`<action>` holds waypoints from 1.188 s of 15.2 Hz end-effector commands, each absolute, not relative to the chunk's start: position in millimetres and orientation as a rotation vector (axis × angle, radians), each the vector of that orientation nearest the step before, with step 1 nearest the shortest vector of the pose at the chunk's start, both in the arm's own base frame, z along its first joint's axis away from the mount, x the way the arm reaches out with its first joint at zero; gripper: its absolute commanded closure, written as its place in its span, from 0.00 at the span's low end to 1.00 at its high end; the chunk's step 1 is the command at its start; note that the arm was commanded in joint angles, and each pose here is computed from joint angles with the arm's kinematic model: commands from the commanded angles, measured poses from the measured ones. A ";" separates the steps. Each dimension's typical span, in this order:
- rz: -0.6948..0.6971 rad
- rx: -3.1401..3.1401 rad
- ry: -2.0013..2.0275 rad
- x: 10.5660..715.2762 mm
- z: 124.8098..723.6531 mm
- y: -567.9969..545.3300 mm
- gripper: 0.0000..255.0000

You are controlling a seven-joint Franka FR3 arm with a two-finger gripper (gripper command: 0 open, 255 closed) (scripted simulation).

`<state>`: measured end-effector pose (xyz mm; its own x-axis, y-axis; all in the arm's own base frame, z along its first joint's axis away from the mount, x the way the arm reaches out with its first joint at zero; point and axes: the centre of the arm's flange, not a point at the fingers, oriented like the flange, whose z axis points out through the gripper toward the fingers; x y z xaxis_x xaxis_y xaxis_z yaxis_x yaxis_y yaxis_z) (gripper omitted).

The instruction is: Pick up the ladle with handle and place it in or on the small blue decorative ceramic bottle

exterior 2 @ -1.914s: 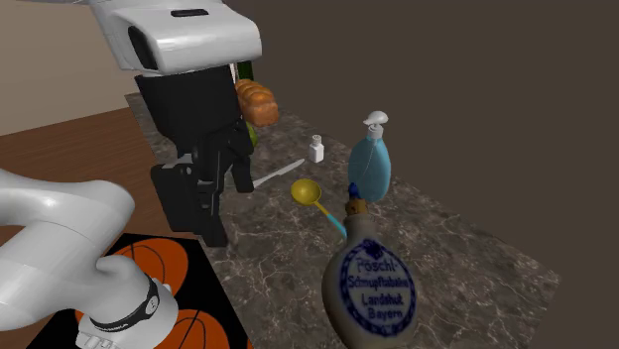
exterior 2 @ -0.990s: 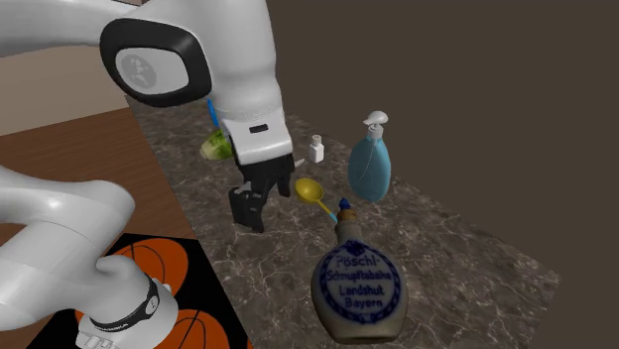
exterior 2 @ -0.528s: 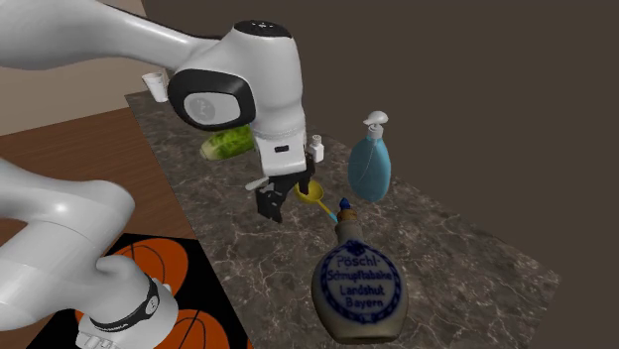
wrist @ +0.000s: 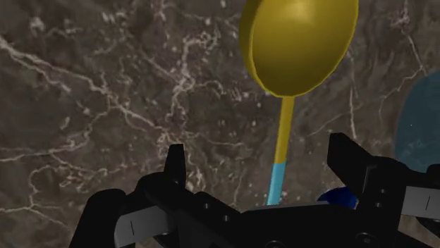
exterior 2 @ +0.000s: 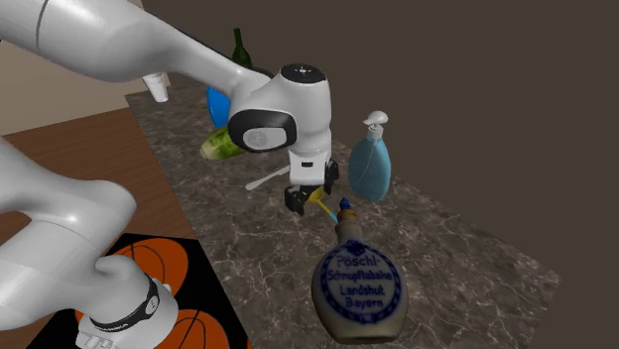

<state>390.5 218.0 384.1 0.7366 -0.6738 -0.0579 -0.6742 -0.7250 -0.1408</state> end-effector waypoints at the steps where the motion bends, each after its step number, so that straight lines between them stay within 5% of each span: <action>1: 0.017 -2.728 1.166 400.7 372.3 231.7 0.00; 17: 0.018 -2.723 1.171 404.1 331.8 239.6 0.00; 18: 0.018 -2.723 1.171 404.1 331.8 239.6 1.00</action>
<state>404.1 239.6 331.8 0.6902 -0.7191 -0.0808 -0.7213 -0.6746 -0.1569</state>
